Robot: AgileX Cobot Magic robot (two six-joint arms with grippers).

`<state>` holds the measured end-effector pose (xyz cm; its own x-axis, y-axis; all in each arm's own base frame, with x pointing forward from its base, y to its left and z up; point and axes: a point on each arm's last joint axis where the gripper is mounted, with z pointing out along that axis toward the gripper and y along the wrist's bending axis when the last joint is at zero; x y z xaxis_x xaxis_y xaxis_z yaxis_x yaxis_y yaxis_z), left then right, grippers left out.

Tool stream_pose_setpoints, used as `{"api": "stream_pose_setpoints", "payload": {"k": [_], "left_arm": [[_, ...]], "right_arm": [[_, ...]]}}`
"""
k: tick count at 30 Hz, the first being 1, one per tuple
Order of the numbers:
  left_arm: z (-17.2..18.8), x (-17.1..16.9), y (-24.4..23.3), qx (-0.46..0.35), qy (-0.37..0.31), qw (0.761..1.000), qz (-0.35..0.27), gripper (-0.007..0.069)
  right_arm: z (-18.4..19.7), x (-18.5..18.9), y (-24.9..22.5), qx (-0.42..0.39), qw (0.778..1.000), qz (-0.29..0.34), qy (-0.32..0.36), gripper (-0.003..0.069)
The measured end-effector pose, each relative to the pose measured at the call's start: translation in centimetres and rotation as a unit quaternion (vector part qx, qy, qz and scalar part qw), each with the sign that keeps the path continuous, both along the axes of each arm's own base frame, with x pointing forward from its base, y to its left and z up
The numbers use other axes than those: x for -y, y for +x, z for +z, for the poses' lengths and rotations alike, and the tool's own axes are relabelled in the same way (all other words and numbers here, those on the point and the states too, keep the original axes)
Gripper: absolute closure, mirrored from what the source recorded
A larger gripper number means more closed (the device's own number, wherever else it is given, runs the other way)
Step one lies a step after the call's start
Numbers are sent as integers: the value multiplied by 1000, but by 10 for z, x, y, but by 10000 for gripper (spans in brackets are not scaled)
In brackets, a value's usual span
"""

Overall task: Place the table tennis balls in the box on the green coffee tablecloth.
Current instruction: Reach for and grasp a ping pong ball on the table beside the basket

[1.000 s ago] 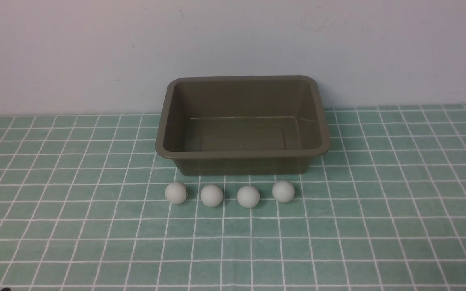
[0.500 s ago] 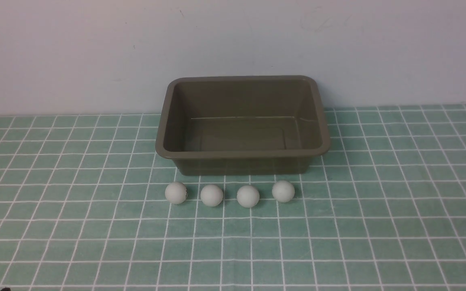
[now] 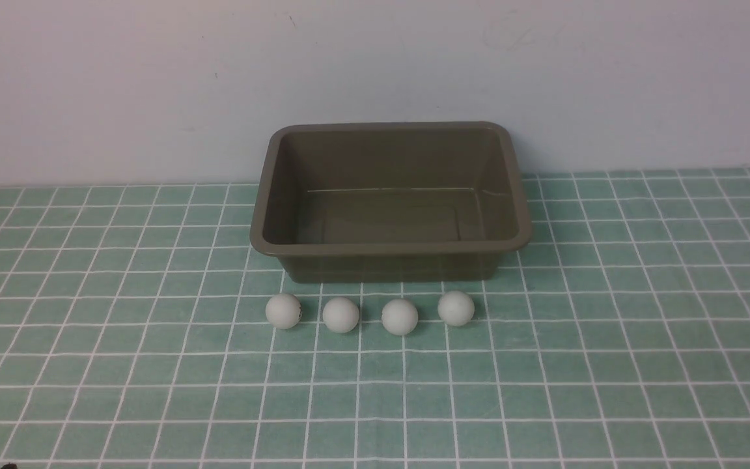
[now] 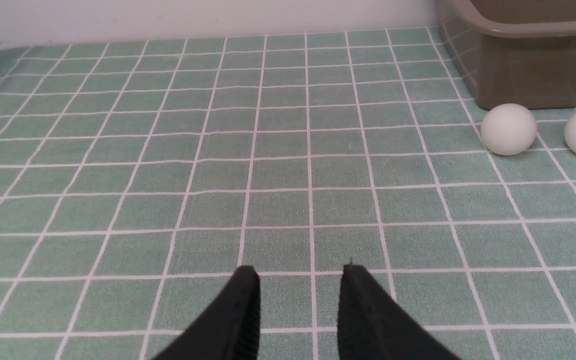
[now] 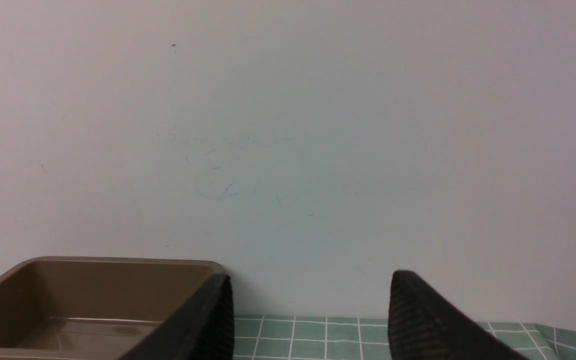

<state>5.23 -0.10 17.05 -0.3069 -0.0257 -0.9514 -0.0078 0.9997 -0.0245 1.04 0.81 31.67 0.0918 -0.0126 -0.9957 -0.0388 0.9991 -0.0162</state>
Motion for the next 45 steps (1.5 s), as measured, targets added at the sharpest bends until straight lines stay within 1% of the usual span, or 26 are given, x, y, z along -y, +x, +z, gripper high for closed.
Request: {"api": "stream_pose_setpoints", "payload": {"k": [8,9,10,13,15,16,20,21,25,30,32,33,37,41,43,45], "left_arm": [[0,0,0,0,0,1000,0,420],[0,0,0,0,0,1000,0,420],[0,0,0,0,0,1000,0,420],[1,0,0,3,-2,1000,0,420],[1,1,0,7,-17,1000,1,420],[1,1,1,11,-27,1000,2,420],[6,4,2,34,-109,993,7,420],[9,5,3,51,-144,988,10,420],[17,5,4,89,-216,972,18,420],[21,5,4,106,-263,959,23,420],[23,5,4,115,-308,944,27,420],[23,6,4,115,-319,940,29,420],[23,6,4,115,-326,938,27,420],[31,11,2,101,-281,954,-3,420],[37,12,1,102,-270,957,-15,419],[54,16,-4,109,-248,962,-41,416]], "right_arm": [[-2,-1,0,-8,1000,8,8,270],[-3,-1,0,-10,1000,-17,8,270],[-3,-2,0,-13,1000,9,8,270],[-5,-2,0,-22,1000,11,8,270],[-6,-2,0,-28,1000,12,7,270],[-7,-2,0,-33,999,13,7,270],[-9,-3,0,-44,999,15,6,270],[-9,-3,0,-47,999,16,6,270],[-11,-3,0,-54,998,17,6,270],[-11,-3,0,-58,998,18,5,270],[-12,-3,0,-60,998,18,5,270],[-12,-3,0,-60,998,18,5,270],[-12,-3,0,-61,998,19,5,270],[-12,-3,0,-61,998,19,5,270],[-12,-3,0,-61,998,19,5,270],[-12,-3,0,-61,998,19,6,270]]}}
